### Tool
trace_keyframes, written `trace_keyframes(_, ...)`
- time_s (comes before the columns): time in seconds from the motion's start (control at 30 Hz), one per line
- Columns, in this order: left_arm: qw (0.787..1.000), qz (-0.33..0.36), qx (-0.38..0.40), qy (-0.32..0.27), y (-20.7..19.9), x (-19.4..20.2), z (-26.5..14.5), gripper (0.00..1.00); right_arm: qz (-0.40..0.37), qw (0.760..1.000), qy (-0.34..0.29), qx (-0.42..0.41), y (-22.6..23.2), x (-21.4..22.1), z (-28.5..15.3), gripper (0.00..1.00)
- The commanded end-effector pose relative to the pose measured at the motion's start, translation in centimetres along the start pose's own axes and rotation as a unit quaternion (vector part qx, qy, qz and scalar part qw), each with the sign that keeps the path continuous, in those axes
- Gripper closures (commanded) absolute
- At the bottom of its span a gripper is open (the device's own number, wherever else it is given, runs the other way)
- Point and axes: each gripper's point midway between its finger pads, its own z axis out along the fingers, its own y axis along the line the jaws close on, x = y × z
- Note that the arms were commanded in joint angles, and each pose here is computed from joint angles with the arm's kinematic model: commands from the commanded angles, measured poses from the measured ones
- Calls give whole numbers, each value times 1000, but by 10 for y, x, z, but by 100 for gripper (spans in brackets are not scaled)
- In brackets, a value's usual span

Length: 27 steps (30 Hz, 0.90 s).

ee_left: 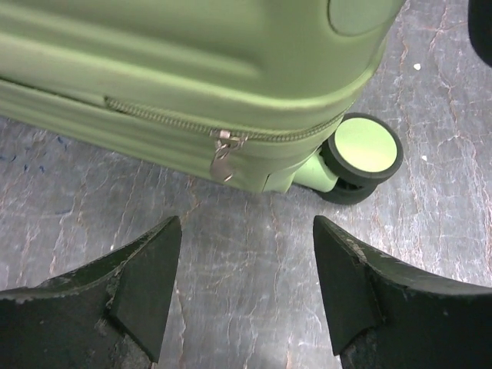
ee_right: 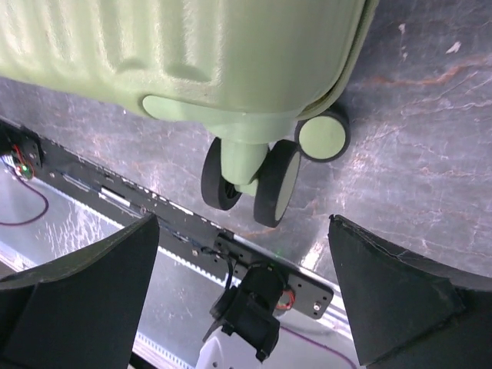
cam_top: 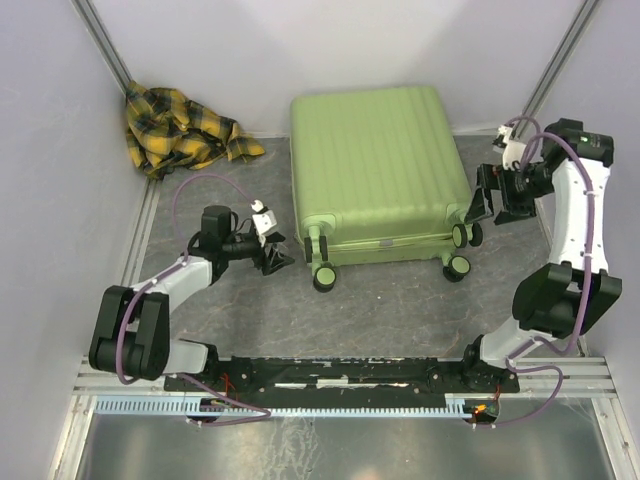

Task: Pack the luggage

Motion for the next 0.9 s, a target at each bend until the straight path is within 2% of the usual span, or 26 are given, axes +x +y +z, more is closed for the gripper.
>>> trace_keyframes(0.0, 999, 33, 3, -41, 11, -27, 11, 25, -30, 998, 32, 35, 12, 16, -2, 1)
trace_keyframes(0.33, 999, 35, 2, -36, 19, -30, 24, 31, -93, 982, 73, 150, -4, 21, 23, 1)
trace_keyframes(0.5, 998, 32, 4, -45, 26, -36, 32, 37, -96, 979, 83, 162, -9, 20, 30, 5)
trace_keyframes(0.67, 998, 33, 19, -52, 21, -39, 37, 58, -96, 979, 86, 155, -7, 19, 35, 18)
trace_keyframes(0.8, 998, 28, 30, -57, 11, -42, 33, 83, -92, 981, 78, 150, -5, 13, 36, 35)
trace_keyframes(0.87, 997, 28, 34, -56, 5, -40, 29, 91, -90, 983, 72, 145, -2, 10, 36, 45)
